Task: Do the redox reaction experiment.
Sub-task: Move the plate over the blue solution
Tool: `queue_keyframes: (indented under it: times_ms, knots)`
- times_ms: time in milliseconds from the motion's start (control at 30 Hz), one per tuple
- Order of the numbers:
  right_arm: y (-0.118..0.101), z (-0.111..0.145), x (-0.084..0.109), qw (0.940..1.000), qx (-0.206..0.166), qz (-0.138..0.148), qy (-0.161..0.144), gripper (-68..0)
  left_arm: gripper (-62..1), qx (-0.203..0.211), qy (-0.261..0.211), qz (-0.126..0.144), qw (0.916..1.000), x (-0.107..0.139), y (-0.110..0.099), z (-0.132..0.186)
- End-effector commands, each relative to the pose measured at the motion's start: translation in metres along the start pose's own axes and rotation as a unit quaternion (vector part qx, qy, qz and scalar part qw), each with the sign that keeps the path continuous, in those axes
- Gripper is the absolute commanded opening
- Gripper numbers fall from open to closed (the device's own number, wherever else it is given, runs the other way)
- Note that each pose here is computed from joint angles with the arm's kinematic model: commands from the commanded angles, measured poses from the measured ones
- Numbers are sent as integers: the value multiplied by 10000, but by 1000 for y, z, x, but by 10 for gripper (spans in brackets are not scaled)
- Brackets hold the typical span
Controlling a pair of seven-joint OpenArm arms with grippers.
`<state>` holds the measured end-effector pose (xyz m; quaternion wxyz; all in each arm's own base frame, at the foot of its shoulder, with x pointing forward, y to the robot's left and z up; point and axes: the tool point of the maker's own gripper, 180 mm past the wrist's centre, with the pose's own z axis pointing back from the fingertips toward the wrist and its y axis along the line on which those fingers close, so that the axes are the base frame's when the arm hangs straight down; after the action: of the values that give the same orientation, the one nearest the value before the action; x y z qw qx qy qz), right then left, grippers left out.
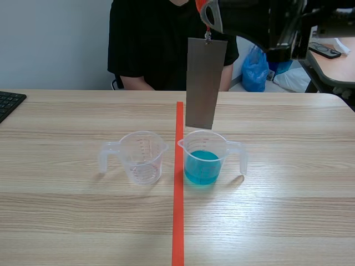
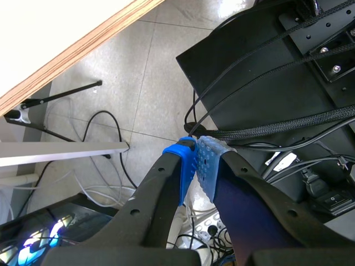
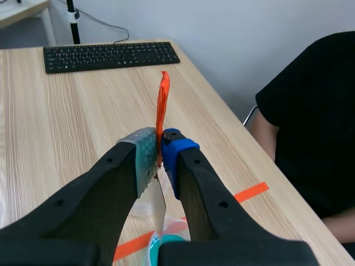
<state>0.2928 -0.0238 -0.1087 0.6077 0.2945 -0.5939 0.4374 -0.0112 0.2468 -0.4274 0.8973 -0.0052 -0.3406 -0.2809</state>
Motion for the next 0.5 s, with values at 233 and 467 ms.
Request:
queue_keyframes:
  times_ms: [233,467]
  knots:
    - [-24,3,1,9998,-56,-123,-133,-660,-569,7,-114,-37,9999,6,3,0]
    - [-34,4,1,9995,-120,-219,-173,-660,-569,6,-118,-39,9999,6,3,0]
